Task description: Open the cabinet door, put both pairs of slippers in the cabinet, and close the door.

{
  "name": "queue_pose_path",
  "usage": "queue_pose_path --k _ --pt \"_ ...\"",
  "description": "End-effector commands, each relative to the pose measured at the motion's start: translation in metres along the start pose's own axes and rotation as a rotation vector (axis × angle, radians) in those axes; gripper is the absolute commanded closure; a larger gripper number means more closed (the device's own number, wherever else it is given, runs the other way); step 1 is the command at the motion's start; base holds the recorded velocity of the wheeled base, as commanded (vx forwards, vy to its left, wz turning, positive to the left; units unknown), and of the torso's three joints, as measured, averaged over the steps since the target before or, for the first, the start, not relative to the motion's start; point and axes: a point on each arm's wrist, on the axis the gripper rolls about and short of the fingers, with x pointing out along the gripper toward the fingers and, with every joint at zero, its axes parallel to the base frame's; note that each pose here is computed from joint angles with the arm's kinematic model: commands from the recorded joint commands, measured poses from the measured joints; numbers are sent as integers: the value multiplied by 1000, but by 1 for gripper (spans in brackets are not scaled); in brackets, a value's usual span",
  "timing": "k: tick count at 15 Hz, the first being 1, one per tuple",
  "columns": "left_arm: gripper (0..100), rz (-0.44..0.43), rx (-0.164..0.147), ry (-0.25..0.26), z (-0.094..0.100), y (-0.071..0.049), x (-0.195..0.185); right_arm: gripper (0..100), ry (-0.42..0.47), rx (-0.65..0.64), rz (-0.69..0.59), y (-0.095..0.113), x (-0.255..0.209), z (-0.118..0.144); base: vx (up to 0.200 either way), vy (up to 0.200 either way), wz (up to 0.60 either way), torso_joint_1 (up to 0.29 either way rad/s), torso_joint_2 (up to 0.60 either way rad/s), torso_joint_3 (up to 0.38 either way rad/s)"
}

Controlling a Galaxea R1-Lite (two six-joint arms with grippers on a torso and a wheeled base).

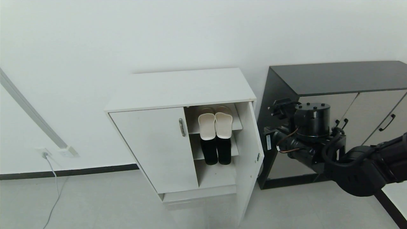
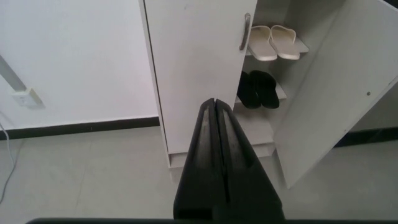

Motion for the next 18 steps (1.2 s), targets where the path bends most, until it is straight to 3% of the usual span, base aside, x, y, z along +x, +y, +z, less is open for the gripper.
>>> queue_pose_path --k 1,4,6,8,18 --pt "100 1 0 1 0 0 0 100 38 -11 5 3 9 -12 0 0 0 0 0 0" --pt "100 1 0 1 0 0 0 100 57 -9 40 11 13 -19 0 0 0 0 0 0" --pt "100 1 0 1 0 0 0 100 40 112 167 32 10 -12 0 0 0 0 0 0" --pt "100 1 0 1 0 0 0 100 27 203 215 38 13 -6 0 0 0 0 0 0" --pt "100 2 -5 1 0 0 0 100 21 110 222 40 10 -24 0 0 0 0 0 0"
